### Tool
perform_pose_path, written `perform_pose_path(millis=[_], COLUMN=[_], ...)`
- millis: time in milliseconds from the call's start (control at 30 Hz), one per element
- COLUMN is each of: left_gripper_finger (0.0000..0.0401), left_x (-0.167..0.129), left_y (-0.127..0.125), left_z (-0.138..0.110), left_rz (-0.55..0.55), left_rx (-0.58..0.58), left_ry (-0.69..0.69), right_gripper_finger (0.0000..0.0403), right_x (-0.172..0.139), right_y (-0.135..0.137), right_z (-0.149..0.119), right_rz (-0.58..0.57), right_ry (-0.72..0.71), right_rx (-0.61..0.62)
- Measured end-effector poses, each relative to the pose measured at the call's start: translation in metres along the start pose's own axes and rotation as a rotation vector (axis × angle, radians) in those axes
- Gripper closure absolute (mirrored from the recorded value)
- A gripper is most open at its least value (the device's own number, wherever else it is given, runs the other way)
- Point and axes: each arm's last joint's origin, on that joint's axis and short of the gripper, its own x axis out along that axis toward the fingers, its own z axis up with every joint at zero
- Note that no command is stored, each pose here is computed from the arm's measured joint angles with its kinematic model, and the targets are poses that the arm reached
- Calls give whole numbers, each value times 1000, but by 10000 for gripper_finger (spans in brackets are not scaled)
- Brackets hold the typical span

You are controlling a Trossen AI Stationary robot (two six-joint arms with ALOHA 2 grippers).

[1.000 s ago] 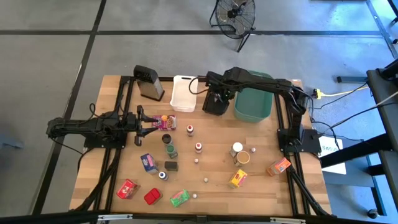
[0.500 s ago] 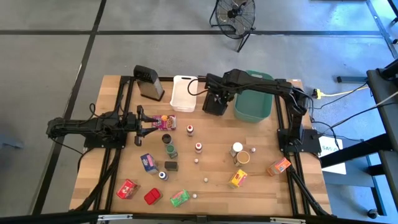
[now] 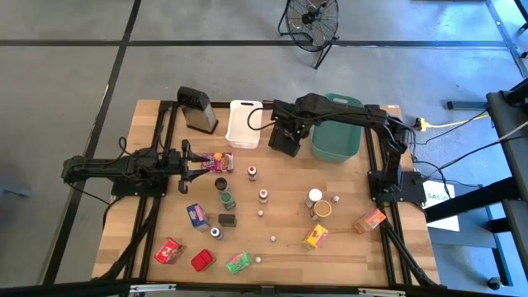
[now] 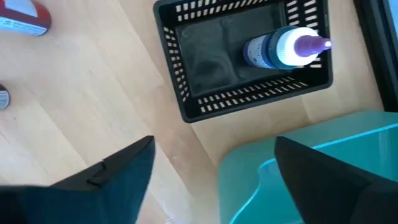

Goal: Pick & Place Kitchen Items
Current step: Put the blue cereal box into the green bin

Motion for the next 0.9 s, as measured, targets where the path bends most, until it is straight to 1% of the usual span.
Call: perform_pose_path(millis=[67,133,233,300,367,500,667,767,833,900], left_gripper_finger=[235,235,235,235,235,235,235,235,235,235], left_x=[0,0,-3,-6,-8,-14,-17,-12,-8,-2], left_y=[0,-1,-1,-2,-2,-2,-8,-12,-15,-18], left_z=[0,0,8,17,27,50,79,95,108,121], left_rz=[-4,-26,-44,-45,-40,-53,-197,-234,-253,-257], left_rx=[-33,-70,-58,-55,-62,-134,-154,-146,-115,-89], left_ry=[1,7,37,45,49,8,10,38,51,101], right_gripper_finger=[32,17,10,10,10,9,9,9,9,9], right_x=[0,-1,-5,-10,-13,-22,-34,-44,-49,-57], right_y=[2,4,5,9,15,30,55,72,85,98], right_z=[0,-1,-3,-5,-7,-14,-27,-38,-46,-58], right_rz=[-6,-41,-117,-140,-137,-124,-114,-150,-194,-232], right_ry=[-3,-10,-30,-53,-67,-94,-129,-181,-218,-263], right_rx=[-2,-19,-22,-33,-49,-71,-92,-95,-94,-101])
